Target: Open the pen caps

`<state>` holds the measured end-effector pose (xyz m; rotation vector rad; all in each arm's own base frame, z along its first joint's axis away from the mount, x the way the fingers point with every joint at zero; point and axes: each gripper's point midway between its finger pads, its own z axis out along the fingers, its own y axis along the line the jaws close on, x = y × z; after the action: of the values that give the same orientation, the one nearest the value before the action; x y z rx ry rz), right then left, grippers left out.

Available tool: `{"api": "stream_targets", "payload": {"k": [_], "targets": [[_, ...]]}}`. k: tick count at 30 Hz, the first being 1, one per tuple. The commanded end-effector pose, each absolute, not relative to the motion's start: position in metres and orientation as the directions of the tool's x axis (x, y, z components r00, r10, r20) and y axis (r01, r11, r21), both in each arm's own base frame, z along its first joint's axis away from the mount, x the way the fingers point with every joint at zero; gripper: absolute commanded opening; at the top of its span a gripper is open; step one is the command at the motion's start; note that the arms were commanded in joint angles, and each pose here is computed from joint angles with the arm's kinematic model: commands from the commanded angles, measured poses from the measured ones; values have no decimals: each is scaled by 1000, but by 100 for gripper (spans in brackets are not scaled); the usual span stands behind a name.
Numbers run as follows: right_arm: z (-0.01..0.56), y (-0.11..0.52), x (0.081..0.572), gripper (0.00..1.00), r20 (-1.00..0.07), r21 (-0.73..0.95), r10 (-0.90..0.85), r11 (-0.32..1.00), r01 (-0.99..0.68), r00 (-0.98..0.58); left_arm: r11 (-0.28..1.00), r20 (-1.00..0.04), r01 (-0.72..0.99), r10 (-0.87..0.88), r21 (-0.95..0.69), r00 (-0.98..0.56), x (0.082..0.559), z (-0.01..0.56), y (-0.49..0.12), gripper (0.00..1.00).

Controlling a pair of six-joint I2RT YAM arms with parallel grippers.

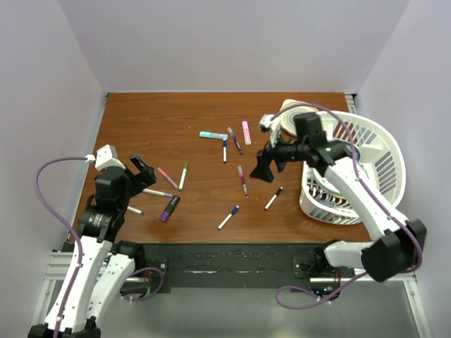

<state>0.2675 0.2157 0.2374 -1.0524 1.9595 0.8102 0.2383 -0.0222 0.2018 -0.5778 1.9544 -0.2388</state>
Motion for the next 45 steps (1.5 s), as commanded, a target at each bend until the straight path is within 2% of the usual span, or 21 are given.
{"api": "stream_targets", "payload": {"k": [1, 7, 14, 15, 20, 31, 37, 39, 41, 43, 45], "targets": [[200, 234, 250, 99, -807, 264, -439, 332, -906, -395, 812, -763, -430, -550, -393, -340, 245, 182, -9, 100], [185, 234, 247, 99, -787, 279, -454, 340, -898, -417, 702, -693, -619, -640, -351, -333, 244, 149, 9, 96], [184, 230, 241, 99, -790, 269, -460, 335, -903, -406, 514, -537, -843, -761, -157, -364, 219, 80, 38, 69], [184, 230, 242, 99, -789, 265, -462, 338, -903, -405, 473, -525, -870, -780, -139, -341, 215, 75, 45, 68], [187, 226, 241, 99, -786, 250, -469, 354, -901, -402, 428, -486, -896, -811, -117, -324, 213, 54, 43, 52], [195, 226, 235, 99, -798, 248, -460, 339, -908, -389, 351, -434, -936, -848, -31, -303, 190, 25, 42, 48], [196, 226, 234, 99, -800, 250, -456, 337, -908, -390, 337, -427, -941, -855, -27, -294, 193, 17, 43, 45], [197, 226, 234, 99, -802, 246, -454, 340, -908, -388, 336, -424, -942, -856, -21, -296, 195, 14, 45, 41], [197, 225, 235, 99, -801, 246, -454, 344, -906, -390, 337, -403, -941, -860, 9, -312, 192, 8, 43, 30], [199, 225, 235, 99, -804, 242, -452, 345, -907, -386, 335, -382, -942, -867, 31, -321, 189, 2, 42, 24], [199, 224, 235, 99, -806, 238, -450, 347, -907, -384, 336, -372, -941, -869, 39, -325, 188, -1, 41, 23]]}}
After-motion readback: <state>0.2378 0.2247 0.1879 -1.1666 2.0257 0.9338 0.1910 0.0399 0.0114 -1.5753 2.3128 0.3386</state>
